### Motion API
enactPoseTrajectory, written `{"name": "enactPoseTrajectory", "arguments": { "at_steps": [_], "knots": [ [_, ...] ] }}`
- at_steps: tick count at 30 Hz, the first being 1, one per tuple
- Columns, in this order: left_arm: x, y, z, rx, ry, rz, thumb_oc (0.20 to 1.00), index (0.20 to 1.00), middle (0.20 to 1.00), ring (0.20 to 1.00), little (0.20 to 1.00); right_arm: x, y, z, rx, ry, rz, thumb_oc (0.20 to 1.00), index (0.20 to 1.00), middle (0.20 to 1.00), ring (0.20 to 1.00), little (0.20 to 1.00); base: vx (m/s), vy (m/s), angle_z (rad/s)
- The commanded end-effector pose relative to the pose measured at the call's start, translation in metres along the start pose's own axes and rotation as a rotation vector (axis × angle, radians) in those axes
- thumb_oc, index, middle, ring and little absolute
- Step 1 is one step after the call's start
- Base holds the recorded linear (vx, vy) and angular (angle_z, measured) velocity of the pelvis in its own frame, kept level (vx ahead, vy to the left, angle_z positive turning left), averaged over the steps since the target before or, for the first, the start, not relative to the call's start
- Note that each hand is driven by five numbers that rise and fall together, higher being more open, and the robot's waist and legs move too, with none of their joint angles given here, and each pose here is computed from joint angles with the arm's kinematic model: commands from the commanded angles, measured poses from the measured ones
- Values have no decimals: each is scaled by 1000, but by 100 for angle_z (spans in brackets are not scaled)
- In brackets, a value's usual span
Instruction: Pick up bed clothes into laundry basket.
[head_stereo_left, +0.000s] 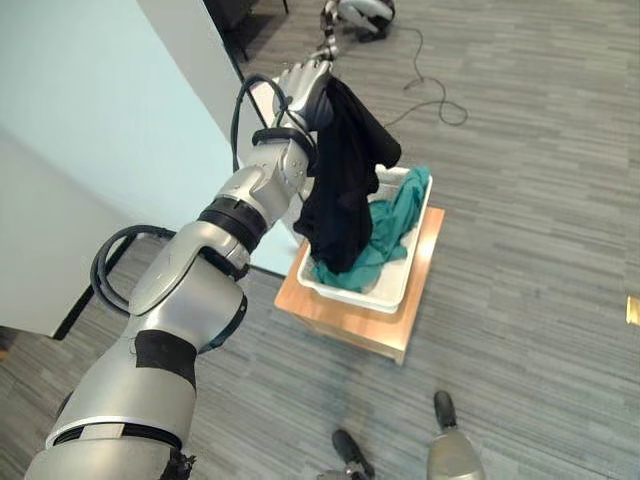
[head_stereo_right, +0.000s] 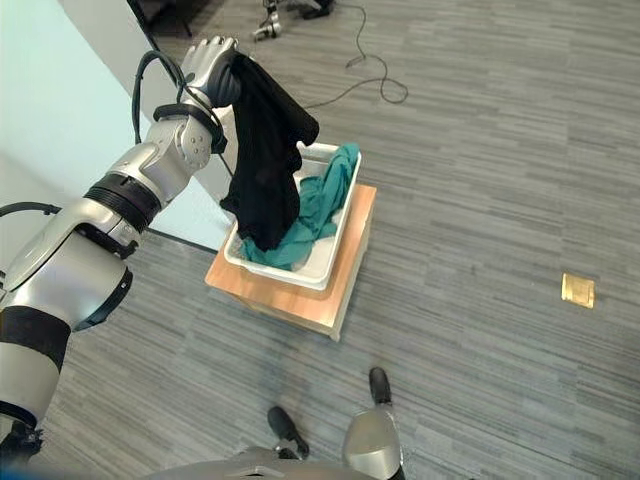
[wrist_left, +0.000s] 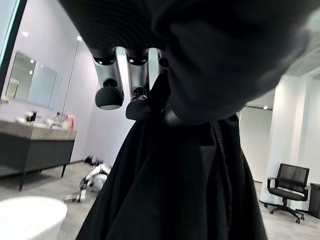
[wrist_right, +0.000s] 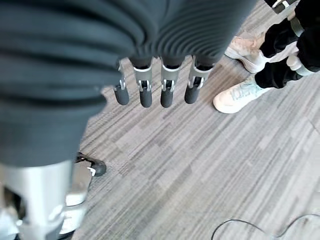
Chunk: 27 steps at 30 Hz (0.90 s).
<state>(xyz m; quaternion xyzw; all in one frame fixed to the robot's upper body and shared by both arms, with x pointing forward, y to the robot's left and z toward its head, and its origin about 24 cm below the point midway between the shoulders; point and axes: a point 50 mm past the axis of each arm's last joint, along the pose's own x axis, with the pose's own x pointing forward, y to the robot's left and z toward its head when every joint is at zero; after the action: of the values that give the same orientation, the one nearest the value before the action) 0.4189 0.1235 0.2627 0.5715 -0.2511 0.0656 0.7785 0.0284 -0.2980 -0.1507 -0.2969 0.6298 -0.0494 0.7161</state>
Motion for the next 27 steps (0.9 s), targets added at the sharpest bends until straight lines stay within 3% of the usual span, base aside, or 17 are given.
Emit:
{"name": "enactPoseTrajectory", "arguments": {
  "at_steps": [1,7,13,14,15,23,26,27],
  "knots": [
    [15,48,-19,4,109,165,200,200,200,200,200,1,-11,-3,-70,28,-42,1000,1000,1000,1000,1000,-71,-25,-4],
    [3,-14,2,2,107,15,200,200,200,200,200,3,-7,27,-33,-40,-62,1000,1000,1000,1000,1000,-64,-17,-2],
    [0,-24,5,57,106,-12,200,200,200,200,200,0,10,13,-11,-15,-30,1000,1000,1000,1000,1000,-19,-13,0],
    [-2,-26,3,71,111,-21,442,442,442,442,442,-1,13,11,-9,-9,-21,1000,1000,1000,1000,1000,-48,-30,-1],
    [-4,-30,0,94,114,-33,1000,1000,1000,1000,1000,-2,17,7,-7,-3,-9,1000,1000,1000,1000,1000,-36,-19,0],
    [-11,-43,4,60,114,-45,1000,1000,1000,1000,1000,0,14,19,38,-27,-24,1000,1000,1000,1000,1000,9,-1,2],
    [-11,-46,17,-140,114,-22,1000,1000,1000,1000,1000,2,-4,37,47,-83,-84,1000,1000,1000,1000,1000,48,-11,9],
    [-17,-57,27,-372,141,-36,1000,1000,1000,1000,1000,3,-16,47,18,-110,-130,1000,1000,1000,1000,1000,55,-10,7]
  ]
}}
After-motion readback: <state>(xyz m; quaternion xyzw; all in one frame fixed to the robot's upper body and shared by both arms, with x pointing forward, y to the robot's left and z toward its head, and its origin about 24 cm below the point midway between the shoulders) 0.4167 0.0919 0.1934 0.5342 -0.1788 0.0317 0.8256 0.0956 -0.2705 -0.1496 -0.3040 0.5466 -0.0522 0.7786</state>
